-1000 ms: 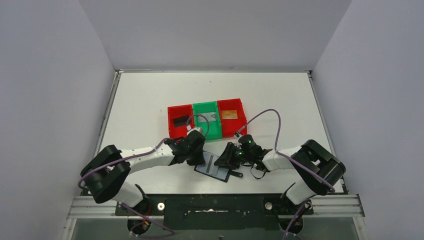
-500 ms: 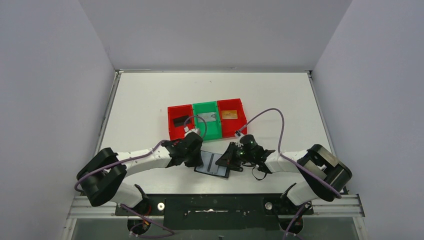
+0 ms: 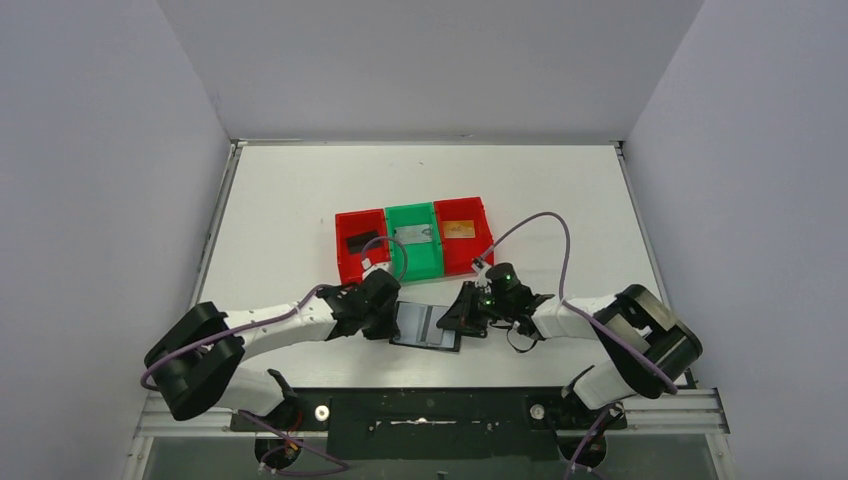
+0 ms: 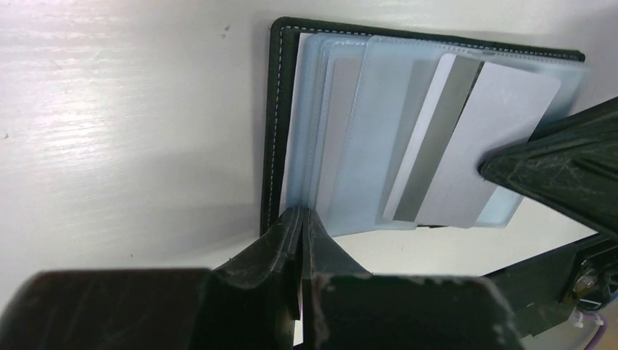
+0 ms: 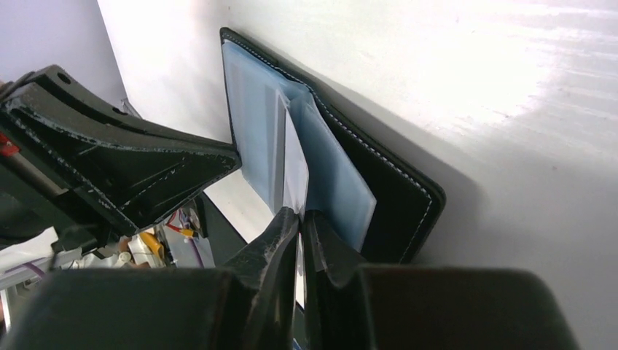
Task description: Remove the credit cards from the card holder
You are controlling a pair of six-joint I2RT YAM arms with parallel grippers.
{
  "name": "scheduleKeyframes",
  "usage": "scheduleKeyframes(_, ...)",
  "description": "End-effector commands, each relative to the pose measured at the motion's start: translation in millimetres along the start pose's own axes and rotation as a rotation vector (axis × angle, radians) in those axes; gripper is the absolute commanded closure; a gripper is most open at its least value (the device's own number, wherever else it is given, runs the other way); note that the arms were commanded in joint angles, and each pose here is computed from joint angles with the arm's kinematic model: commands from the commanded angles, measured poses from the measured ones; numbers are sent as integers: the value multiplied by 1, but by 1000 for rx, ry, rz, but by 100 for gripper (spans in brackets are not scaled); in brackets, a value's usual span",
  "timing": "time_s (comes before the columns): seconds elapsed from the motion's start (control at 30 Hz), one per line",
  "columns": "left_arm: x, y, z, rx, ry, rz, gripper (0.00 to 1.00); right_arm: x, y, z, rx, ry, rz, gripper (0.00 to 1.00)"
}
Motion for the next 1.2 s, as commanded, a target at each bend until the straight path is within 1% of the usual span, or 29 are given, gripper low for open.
scheduleKeyframes(0.0, 4, 7, 11, -22, 2, 3, 100, -10, -6, -3, 16, 14, -12, 91)
scheduleKeyframes(0.07, 2, 8, 8, -8, -1, -5, 100, -12, -7, 0, -13, -14, -35, 86)
scheduleKeyframes(0.13, 0, 11, 4, 11, -4, -13, 100, -13, -9, 0, -27, -51, -60, 80)
scheduleKeyframes(0.17, -2, 13, 1, 22, -7, -21, 100, -13, -9, -1, -25, -63, -68, 79)
scheduleKeyframes(0.23, -8, 19, -4, 42, -11, -50, 100, -14, -11, -4, -9, -77, -80, 81)
scheduleKeyframes(0.3, -15, 27, -12, 74, -25, -90, 99, -13, -11, -5, -2, -85, -89, 87)
scheduleKeyframes(0.43, -33, 46, -35, 150, -50, -163, 90, -12, -7, -7, 7, -85, -106, 95)
scheduleKeyframes(0.5, -38, 50, -48, 206, -76, -167, 82, -11, -6, -7, 11, -82, -104, 98)
scheduleKeyframes(0.57, -40, 48, -60, 263, -100, -145, 79, -11, -6, -7, 9, -78, -105, 99)
scheduleKeyframes(0.63, -38, 39, -68, 299, -125, -110, 78, -11, -5, -7, 9, -79, -102, 99)
scheduleKeyframes(0.73, -33, 16, -67, 264, -135, -43, 78, -11, -5, -7, 7, -76, -102, 99)
scheduleKeyframes(0.8, -27, 4, -64, 240, -137, 5, 80, -11, -5, -6, 5, -75, -103, 99)
scheduleKeyframes(0.93, -15, -10, -47, 162, -105, 62, 83, -12, -4, -5, 1, -79, -114, 98)
scheduleKeyframes(1.07, -3, -16, -27, 106, -77, 97, 87, -15, -5, -2, -25, -94, -130, 91)
scheduleKeyframes(1.17, 4, -19, -16, 83, -61, 118, 91, -17, -7, 2, -57, -110, -143, 89)
Point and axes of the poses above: each gripper's point midway between its finger pads, its own y axis back along the fingers, its own z axis along the line the jaws close on, x = y × z, the point moved 5 cm from there along y, back along the fingers, and after that the axes turned 13 degrees about y, right-handed, at the moved point
